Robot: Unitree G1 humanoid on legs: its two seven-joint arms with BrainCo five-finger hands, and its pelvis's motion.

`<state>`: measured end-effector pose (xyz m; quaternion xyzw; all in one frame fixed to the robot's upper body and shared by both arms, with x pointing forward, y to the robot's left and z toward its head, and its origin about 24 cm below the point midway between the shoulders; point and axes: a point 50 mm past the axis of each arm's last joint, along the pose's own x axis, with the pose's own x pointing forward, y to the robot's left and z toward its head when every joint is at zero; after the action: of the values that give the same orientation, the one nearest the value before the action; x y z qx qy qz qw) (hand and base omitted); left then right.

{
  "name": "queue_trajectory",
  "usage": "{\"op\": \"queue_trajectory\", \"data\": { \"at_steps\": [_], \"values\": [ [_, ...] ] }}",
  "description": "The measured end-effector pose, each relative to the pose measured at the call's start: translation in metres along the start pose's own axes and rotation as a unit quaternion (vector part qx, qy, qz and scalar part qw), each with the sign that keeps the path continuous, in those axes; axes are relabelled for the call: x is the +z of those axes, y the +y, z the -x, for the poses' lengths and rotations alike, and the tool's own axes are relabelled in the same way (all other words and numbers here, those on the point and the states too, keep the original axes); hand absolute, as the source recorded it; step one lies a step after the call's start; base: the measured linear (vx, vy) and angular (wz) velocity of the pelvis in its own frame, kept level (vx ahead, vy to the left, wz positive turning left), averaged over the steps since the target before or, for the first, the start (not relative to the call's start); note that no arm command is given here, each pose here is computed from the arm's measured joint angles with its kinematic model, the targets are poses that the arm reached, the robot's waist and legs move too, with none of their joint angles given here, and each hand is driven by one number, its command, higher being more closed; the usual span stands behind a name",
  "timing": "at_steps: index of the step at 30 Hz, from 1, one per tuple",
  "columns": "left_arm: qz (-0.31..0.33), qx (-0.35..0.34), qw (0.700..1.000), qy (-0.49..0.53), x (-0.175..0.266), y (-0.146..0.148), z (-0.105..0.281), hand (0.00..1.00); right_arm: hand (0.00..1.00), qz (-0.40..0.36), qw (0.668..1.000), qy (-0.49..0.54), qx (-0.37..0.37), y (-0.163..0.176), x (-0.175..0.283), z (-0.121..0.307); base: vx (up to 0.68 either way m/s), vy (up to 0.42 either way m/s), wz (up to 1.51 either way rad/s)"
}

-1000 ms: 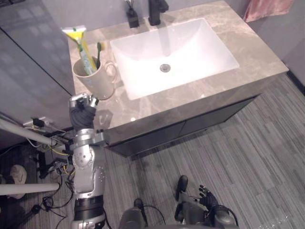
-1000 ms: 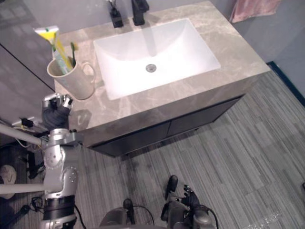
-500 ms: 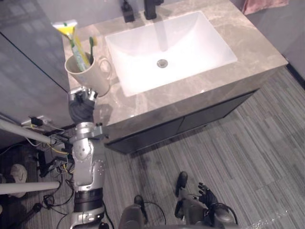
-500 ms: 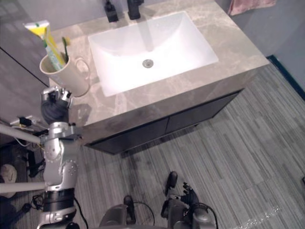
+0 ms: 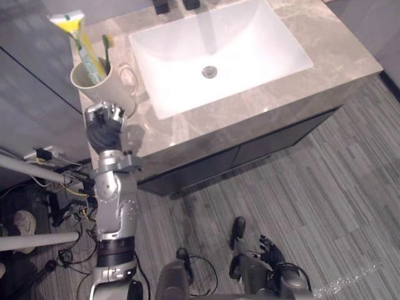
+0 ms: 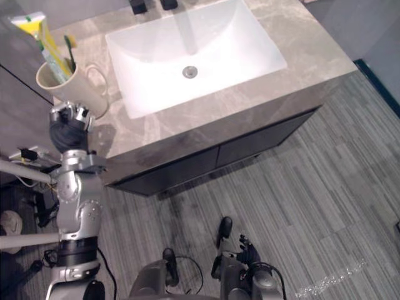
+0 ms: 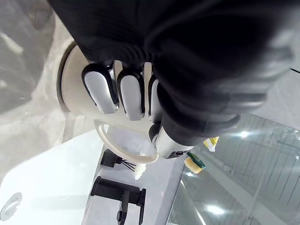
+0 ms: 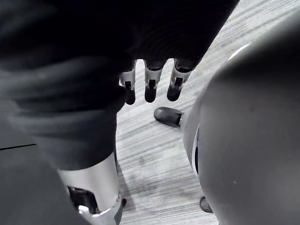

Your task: Organize washtable

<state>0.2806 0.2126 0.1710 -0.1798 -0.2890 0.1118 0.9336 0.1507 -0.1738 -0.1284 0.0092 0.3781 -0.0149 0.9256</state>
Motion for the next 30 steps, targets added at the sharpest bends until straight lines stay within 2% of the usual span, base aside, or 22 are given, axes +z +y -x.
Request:
{"op": "queue_trajectory", "data": {
  "at_steps": [19, 30],
  "values": [
    [-0.004, 0.009, 0.999, -0.035, 0.016, -0.001, -0.018, 1.0, 0.0, -0.002, 1.0, -0.016, 0.001, 0.001, 0.004, 0.003, 0.02, 0.038, -0.01],
    [-0.039, -0.007, 0.999, -0.026, 0.018, -0.001, -0.03, 1.0, 0.0, -0.001, 1.0, -0.024, 0.011, 0.001, 0.007, 0.004, 0.02, 0.064, -0.02]
  ]
}}
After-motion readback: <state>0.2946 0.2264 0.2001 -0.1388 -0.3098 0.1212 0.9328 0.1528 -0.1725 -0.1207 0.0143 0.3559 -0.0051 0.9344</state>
